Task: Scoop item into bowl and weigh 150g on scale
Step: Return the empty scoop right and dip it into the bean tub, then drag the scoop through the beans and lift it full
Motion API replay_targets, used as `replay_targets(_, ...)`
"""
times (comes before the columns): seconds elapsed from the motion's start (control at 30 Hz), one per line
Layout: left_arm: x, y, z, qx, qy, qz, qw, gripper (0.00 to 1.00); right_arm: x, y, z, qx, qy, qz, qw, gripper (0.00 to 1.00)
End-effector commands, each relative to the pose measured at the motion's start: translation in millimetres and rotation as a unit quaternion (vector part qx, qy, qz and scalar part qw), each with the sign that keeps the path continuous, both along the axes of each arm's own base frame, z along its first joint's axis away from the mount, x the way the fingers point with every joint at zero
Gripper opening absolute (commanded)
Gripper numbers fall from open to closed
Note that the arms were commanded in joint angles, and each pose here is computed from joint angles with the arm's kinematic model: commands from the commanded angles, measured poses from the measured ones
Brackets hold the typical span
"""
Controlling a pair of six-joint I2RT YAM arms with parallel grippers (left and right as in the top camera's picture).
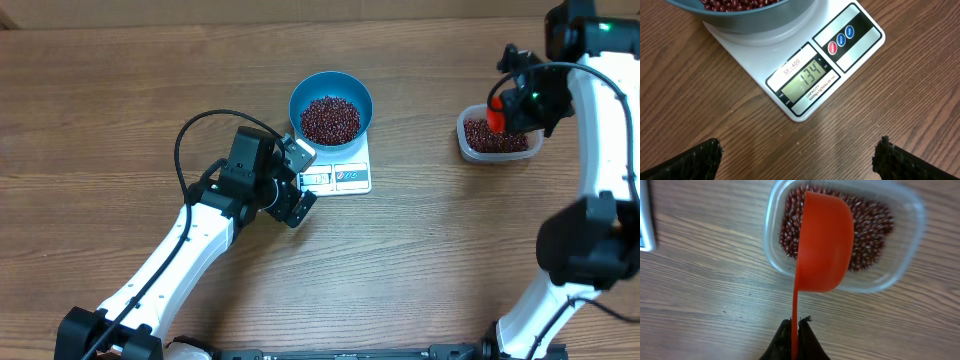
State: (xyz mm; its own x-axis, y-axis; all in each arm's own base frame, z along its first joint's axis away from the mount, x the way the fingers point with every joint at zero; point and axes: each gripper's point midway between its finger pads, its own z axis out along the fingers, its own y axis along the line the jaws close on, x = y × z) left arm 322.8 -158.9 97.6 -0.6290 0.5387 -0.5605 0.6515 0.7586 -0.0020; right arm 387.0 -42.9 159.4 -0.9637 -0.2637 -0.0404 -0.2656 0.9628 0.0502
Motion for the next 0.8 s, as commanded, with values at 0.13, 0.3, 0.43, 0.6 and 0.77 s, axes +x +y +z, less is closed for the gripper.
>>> replay_targets(0.13,-1.9,-1.4,-4.1,-0.004,0.008,-0.001,1.000,0.99,-2.6,-11.8,-49.1,-0.007,0.074,0.005,0.997,0.04)
replay_targets(0.3,-1.9,-1.4,-4.1,-0.004,0.008,-0.001,1.000,1.00,-2.2,-30.4,-75.7,-0.017,0.102,-0.010,0.995,0.04)
replay_targets(0.43,-1.9,-1.4,-4.1,-0.004,0.008,-0.001,1.000,1.00,-4.6,-51.2,-86.6,-0.026,0.112,-0.052,0.992,0.04)
replay_targets(0.6,-1.9,-1.4,-4.1,-0.004,0.008,-0.001,1.000,1.00,-2.9,-66.0,-87.5,-0.028,0.102,-0.080,0.991,0.04)
replay_targets(0.77,-1.8,-1.4,-4.0,-0.004,0.007,-0.001,1.000,1.00,7.5,-67.4,-81.9,-0.030,0.081,-0.091,0.992,0.04)
